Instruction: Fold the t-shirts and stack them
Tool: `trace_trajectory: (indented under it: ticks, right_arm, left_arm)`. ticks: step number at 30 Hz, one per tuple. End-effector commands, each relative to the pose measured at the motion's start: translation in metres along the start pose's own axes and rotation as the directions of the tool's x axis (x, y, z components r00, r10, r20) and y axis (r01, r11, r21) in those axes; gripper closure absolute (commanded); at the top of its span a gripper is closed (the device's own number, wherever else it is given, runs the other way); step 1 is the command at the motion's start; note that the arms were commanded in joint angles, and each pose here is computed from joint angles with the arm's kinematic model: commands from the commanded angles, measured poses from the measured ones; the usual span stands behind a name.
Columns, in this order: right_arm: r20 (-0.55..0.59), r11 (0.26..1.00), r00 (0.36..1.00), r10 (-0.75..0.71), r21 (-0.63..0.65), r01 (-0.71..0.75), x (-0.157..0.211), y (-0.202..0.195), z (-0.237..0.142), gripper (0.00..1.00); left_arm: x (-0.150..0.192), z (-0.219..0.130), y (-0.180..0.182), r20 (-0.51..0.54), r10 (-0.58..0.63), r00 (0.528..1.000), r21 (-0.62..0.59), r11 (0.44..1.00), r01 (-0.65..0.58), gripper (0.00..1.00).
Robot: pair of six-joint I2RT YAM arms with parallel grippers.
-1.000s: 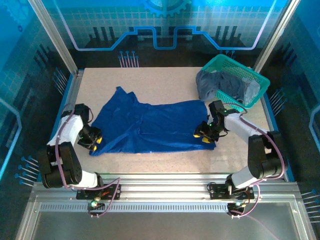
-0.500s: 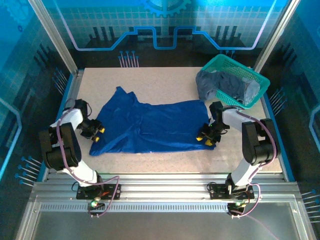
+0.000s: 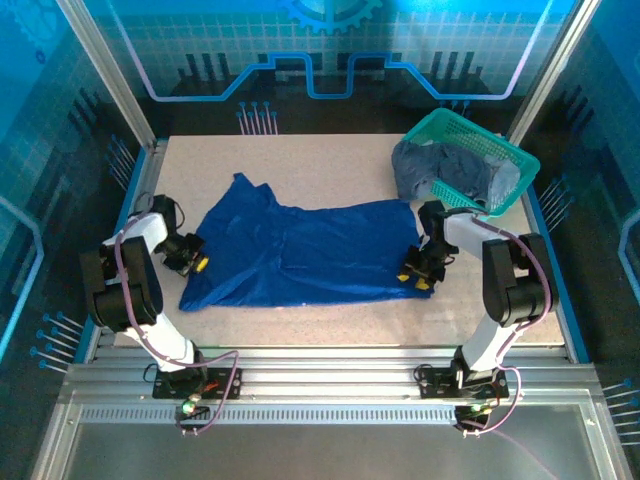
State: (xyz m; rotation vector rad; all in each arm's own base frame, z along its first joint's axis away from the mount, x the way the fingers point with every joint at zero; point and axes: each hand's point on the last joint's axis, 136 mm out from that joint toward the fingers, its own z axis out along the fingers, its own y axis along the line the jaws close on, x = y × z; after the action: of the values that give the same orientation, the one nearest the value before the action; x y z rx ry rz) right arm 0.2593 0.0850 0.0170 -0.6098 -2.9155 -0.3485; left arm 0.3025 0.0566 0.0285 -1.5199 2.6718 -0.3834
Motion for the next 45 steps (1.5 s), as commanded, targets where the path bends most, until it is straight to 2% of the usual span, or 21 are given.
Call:
trace_trajectory:
  ticks: [1, 4, 5, 9, 10, 16, 19, 23, 25, 28, 31, 39, 45]
  right_arm:
    - [-0.001, 0.998, 1.0, -0.005, 0.069, 0.005, -0.004, -0.013, -0.002, 0.57]
    - [0.006, 0.997, 1.0, -0.017, 0.077, 0.016, -0.007, -0.014, -0.002, 0.57]
    - [0.01, 0.997, 1.0, -0.021, 0.072, 0.021, -0.008, -0.013, -0.004, 0.57]
    - [0.054, 0.997, 0.997, -0.051, 0.062, 0.048, -0.009, -0.01, -0.018, 0.55]
    - [0.073, 0.996, 0.996, -0.06, 0.067, 0.055, -0.009, -0.011, -0.023, 0.54]
    - [0.125, 0.995, 0.987, -0.096, 0.044, 0.091, 0.0, -0.008, -0.044, 0.49]
    - [0.104, 0.993, 0.987, -0.121, -0.001, 0.121, 0.007, 0.002, -0.041, 0.49]
    - [0.035, 0.991, 0.991, -0.132, -0.024, 0.133, 0.016, 0.005, -0.029, 0.49]
    - [0.016, 0.992, 0.992, -0.126, -0.012, 0.127, 0.017, 0.002, -0.025, 0.49]
    - [0.007, 0.993, 0.993, -0.12, -0.001, 0.12, 0.018, -0.001, -0.021, 0.49]
    - [0.005, 0.993, 0.993, -0.117, -0.002, 0.117, 0.018, -0.001, -0.018, 0.49]
    - [0.007, 0.993, 0.993, -0.115, 0.0, 0.115, 0.016, -0.001, -0.017, 0.49]
    - [0.004, 0.994, 0.994, -0.108, 0.009, 0.108, 0.017, -0.003, -0.014, 0.49]
  left_arm:
    - [-0.013, -0.012, -0.012, 0.035, 0.052, 0.998, -0.001, 0.999, -0.052, 1.0]
    - [-0.019, -0.015, -0.017, 0.033, 0.06, 0.998, -0.011, 0.998, -0.06, 1.0]
    - [-0.019, -0.017, -0.017, 0.034, 0.062, 0.998, -0.021, 0.998, -0.061, 0.96]
    - [0.0, -0.045, 0.011, 0.101, 0.039, 0.994, -0.168, 0.986, -0.022, 0.66]
    - [0.009, -0.051, 0.02, 0.118, 0.008, 0.993, -0.18, 0.984, 0.013, 0.62]
    - [0.056, -0.061, 0.073, 0.122, -0.203, 0.971, -0.237, 0.945, 0.227, 0.62]
    - [0.07, -0.054, 0.08, 0.076, -0.257, 0.963, -0.236, 0.934, 0.268, 0.64]
    - [0.083, -0.055, 0.087, 0.033, -0.261, 0.965, -0.26, 0.93, 0.261, 0.69]
    - [0.085, -0.06, 0.096, 0.05, -0.25, 0.967, -0.293, 0.922, 0.254, 0.68]
    - [0.087, -0.064, 0.111, 0.08, -0.246, 0.966, -0.344, 0.903, 0.258, 0.6]
    - [0.08, -0.061, 0.116, 0.109, -0.264, 0.958, -0.334, 0.899, 0.285, 0.55]
    - [0.055, -0.041, 0.104, 0.105, -0.38, 0.919, -0.26, 0.881, 0.395, 0.58]
    - [0.061, -0.023, 0.1, 0.046, -0.44, 0.897, -0.256, 0.863, 0.436, 0.64]
